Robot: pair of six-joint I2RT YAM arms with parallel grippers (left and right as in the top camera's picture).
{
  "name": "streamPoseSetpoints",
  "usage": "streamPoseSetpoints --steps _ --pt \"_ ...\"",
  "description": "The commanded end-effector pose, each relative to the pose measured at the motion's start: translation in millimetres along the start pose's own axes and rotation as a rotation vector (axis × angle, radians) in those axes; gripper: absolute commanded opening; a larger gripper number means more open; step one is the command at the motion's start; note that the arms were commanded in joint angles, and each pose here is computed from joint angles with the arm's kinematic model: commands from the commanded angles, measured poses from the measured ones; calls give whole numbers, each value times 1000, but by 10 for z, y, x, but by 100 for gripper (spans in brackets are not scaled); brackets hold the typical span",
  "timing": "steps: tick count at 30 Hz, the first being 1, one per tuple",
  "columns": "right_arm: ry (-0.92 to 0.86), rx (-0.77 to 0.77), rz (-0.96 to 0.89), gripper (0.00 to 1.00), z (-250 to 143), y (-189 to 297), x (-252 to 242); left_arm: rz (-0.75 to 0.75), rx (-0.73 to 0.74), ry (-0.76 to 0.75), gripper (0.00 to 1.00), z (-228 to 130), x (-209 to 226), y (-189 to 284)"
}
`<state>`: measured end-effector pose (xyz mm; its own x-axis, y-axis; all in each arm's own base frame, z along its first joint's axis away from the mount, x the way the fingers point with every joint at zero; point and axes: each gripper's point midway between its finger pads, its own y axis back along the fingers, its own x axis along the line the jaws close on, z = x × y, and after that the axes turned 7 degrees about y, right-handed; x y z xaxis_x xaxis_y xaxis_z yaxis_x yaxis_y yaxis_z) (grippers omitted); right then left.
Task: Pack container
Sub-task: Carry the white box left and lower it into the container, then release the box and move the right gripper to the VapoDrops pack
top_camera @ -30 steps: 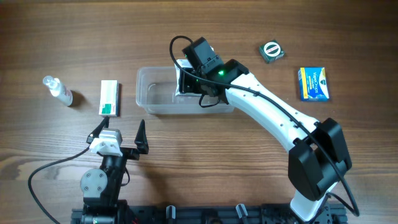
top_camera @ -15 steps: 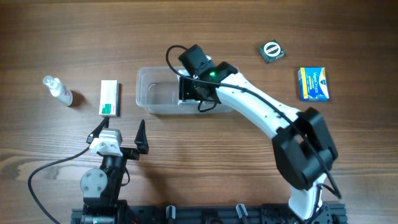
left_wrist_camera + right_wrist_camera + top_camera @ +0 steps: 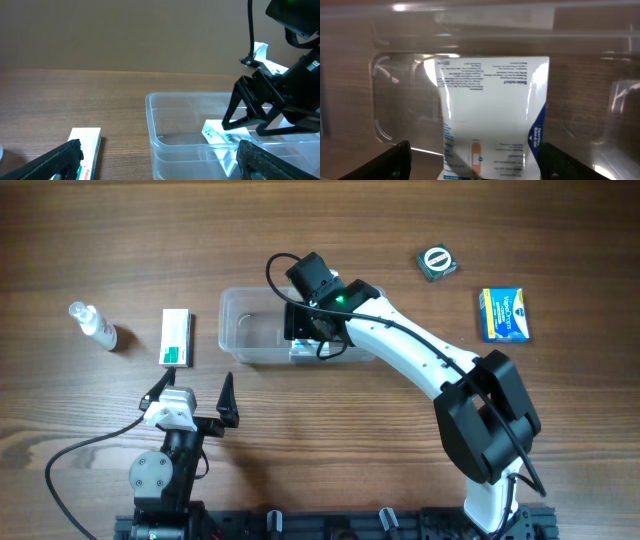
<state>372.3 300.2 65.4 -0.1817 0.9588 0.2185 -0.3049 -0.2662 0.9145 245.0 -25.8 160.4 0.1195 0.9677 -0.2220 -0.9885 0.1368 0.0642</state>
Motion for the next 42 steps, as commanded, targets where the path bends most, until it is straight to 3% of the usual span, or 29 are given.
streamPoseSetpoints --steps 1,8,11,13,14,15,16,17,18,20,21,24,28,36,42 --pt "7 -37 92 81 152 152 225 -8 3 -12 100 -17 -6 2" --pt "61 -216 75 80 590 1068 163 -8 3 -12 100 -17 -6 2" --pt "65 -350 72 53 784 1702 -24 -8 3 -12 100 -17 -6 2" --pt "21 -420 -63 33 832 2081 -475 -8 3 -12 100 -17 -6 2" --pt "-18 -440 -145 27 826 2236 -752 -8 3 -12 100 -17 -6 2" --pt "-43 -446 -226 27 800 2376 -1037 -8 3 -12 100 -17 -6 2" --pt "-57 -441 -289 34 765 2480 -1282 -8 3 -12 100 -17 -6 2" --pt "-49 -412 -347 56 708 2555 -1547 -8 3 -12 100 -17 -6 2" --pt "-24 -365 -406 70 641 2595 -1823 -8 3 -12 100 -17 -6 2" --pt "19 -246 -510 91 474 2633 -2392 -8 3 -12 100 -17 -6 2" --pt "36 -191 -544 96 398 2638 -2616 -8 3 -12 100 -17 -6 2" --pt "-11 -141 -495 99 325 2584 -3068 -8 3 -12 100 -17 -6 2" --pt "81 -85 -346 100 348 2212 -3283 -8 3 -12 100 -17 -6 2" --pt "53 255 -356 100 -93 1160 -3738 -8 3 -12 100 -17 -6 2" --pt "73 334 -336 100 -211 789 -3851 -8 3 -12 100 -17 -6 2"
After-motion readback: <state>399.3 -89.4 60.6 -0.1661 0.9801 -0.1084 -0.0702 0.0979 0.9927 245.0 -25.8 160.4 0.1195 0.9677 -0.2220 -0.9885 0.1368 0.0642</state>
